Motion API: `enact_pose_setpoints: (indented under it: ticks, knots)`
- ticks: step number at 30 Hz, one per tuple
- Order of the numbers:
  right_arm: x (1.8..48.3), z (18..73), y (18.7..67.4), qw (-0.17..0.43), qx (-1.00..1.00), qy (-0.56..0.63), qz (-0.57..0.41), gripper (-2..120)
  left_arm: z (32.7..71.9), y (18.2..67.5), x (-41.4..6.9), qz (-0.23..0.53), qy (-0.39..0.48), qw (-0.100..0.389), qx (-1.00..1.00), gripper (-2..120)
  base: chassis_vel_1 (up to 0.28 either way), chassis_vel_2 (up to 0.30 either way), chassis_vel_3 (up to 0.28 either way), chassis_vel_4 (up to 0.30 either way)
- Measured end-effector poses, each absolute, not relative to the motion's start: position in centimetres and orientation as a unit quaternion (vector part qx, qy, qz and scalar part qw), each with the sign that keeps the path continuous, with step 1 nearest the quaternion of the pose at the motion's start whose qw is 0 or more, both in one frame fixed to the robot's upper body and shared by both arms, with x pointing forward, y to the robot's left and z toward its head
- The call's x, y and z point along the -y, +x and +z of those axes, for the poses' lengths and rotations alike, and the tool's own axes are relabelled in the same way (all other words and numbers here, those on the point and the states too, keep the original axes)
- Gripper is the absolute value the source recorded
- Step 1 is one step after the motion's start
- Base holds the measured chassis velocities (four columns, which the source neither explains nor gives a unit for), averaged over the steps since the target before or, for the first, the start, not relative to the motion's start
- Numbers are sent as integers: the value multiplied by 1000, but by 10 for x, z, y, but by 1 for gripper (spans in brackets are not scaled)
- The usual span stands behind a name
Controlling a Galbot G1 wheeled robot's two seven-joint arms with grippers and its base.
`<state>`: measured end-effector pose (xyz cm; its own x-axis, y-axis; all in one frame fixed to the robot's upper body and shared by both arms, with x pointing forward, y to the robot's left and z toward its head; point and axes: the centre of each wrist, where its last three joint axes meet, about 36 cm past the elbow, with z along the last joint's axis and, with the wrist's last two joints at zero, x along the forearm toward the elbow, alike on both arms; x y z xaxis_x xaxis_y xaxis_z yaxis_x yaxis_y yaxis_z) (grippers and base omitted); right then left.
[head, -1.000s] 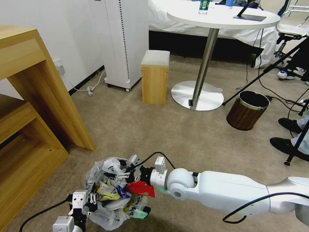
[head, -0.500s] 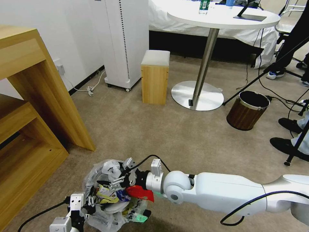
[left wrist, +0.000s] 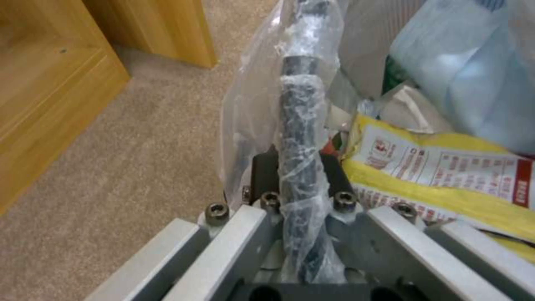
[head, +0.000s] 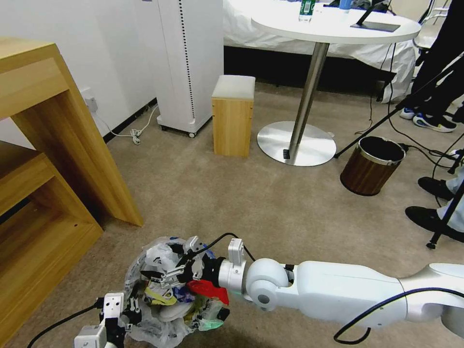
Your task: Pick up the trash bin and place the garbage on the floor into it.
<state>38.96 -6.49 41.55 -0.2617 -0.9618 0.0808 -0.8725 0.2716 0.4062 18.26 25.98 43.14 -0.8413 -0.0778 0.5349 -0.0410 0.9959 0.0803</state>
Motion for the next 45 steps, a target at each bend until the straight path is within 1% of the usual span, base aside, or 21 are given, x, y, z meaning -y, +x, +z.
enact_pose_setpoints:
  ticks: [7,12,15,17,30,40,45]
  knots:
    - [67,410,384,166,782,583,-146,100,432,184,-259,-26,32,282,959,0,0,0,0,0]
    - [70,388,373,204,792,562,-121,100,434,184,-259,-33,31,278,960,0,0,0,0,0]
    - [69,385,372,215,790,562,-114,100,435,185,-260,-35,32,275,960,0,0,0,0,0]
    - [66,387,368,233,788,557,-120,100,436,184,-260,-38,31,272,961,0,0,0,0,0]
    - [60,394,357,254,780,556,-136,100,436,185,-262,-43,31,271,961,0,0,0,0,0]
    - [76,416,358,239,785,556,-132,100,433,184,-262,-45,32,271,961,0,0,0,0,0]
    - [85,426,349,233,783,559,-141,100,434,185,-263,-43,34,271,961,0,0,0,0,0]
